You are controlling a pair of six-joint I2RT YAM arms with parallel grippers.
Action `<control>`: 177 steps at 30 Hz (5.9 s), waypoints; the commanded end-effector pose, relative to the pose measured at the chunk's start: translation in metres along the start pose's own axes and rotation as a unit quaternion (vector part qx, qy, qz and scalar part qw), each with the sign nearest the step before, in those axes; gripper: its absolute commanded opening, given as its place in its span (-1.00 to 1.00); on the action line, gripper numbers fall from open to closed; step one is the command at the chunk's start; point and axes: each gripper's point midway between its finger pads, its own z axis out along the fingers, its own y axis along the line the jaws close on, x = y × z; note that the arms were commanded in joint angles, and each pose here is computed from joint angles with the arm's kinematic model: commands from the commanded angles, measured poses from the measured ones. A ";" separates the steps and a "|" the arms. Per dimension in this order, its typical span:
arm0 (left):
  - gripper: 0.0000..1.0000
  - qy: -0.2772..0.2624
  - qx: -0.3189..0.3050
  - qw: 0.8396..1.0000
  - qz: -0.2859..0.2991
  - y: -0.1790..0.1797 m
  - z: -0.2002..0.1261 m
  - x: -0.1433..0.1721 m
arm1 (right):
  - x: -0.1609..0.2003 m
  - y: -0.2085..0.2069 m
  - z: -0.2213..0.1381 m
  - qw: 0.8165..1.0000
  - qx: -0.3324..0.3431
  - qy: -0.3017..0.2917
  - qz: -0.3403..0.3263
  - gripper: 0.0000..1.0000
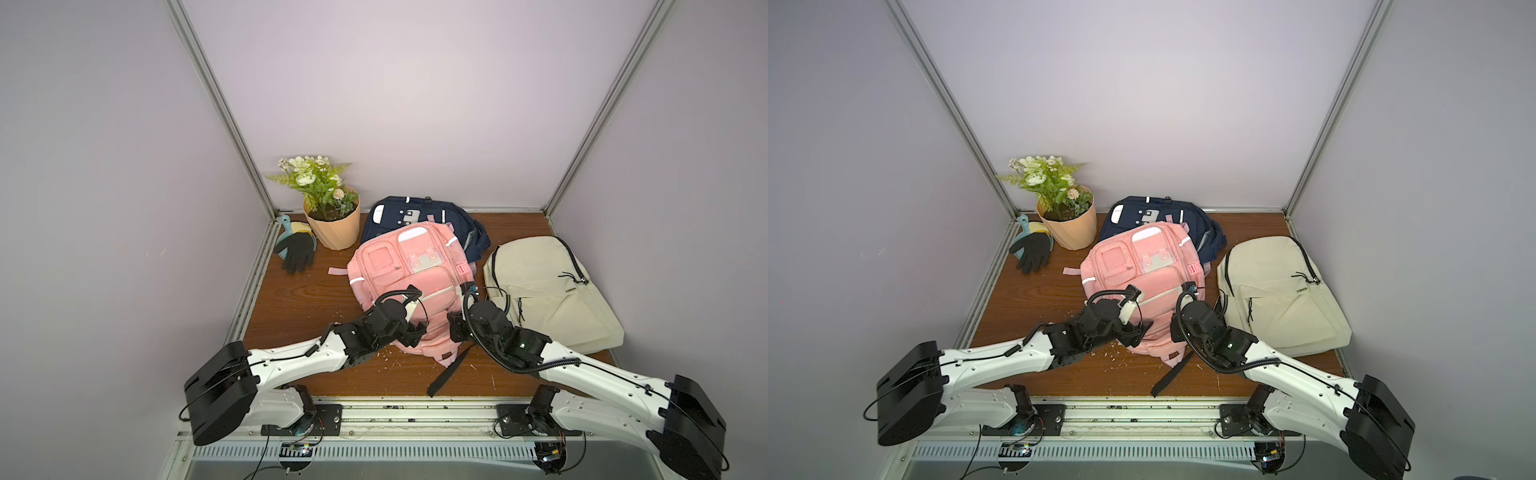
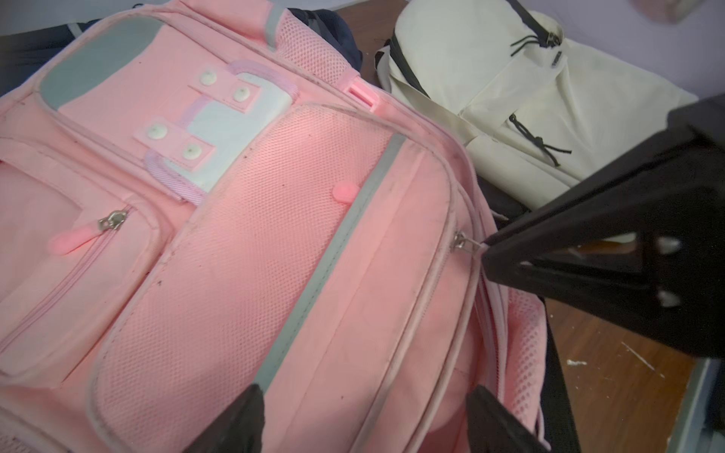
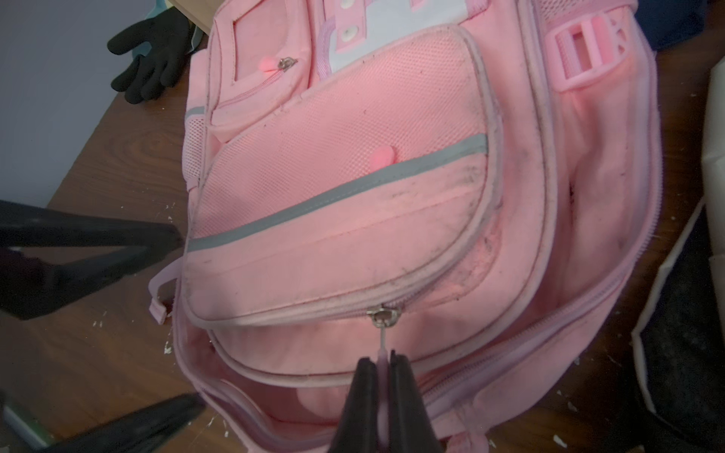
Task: Zip up the backpack
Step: Zip the zipper on the backpack, then adjust the backpack at the center of the board.
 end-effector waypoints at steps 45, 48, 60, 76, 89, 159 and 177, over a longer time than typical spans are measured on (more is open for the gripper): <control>-0.02 -0.045 0.011 0.996 0.082 -0.019 0.024 -0.029 | -0.047 0.015 -0.007 0.997 -0.073 -0.016 -0.032 -1.00; -0.01 -0.042 0.008 0.995 0.090 -0.020 0.034 -0.032 | -0.050 0.022 -0.012 0.995 -0.088 -0.024 -0.037 -1.00; -0.84 -0.010 0.011 0.996 0.093 -0.023 0.053 -0.014 | -0.054 0.016 -0.012 0.997 -0.065 -0.029 -0.024 -1.00; -1.00 -0.021 0.005 0.996 0.092 -0.020 0.020 0.024 | -0.099 -0.075 0.010 0.995 0.079 -0.042 0.033 -1.00; -1.00 -0.036 0.062 0.986 0.152 -0.083 0.019 0.010 | -0.136 -0.110 0.033 0.984 0.147 -0.078 0.067 -1.00; -1.00 0.012 -0.210 0.918 -0.336 0.154 0.002 0.021 | -0.060 -0.118 0.027 0.978 0.175 -0.006 0.116 -1.00; -1.00 -0.073 -0.147 0.895 -0.414 0.071 -0.017 0.006 | -0.198 -0.100 0.098 0.985 0.145 -0.056 0.077 -0.98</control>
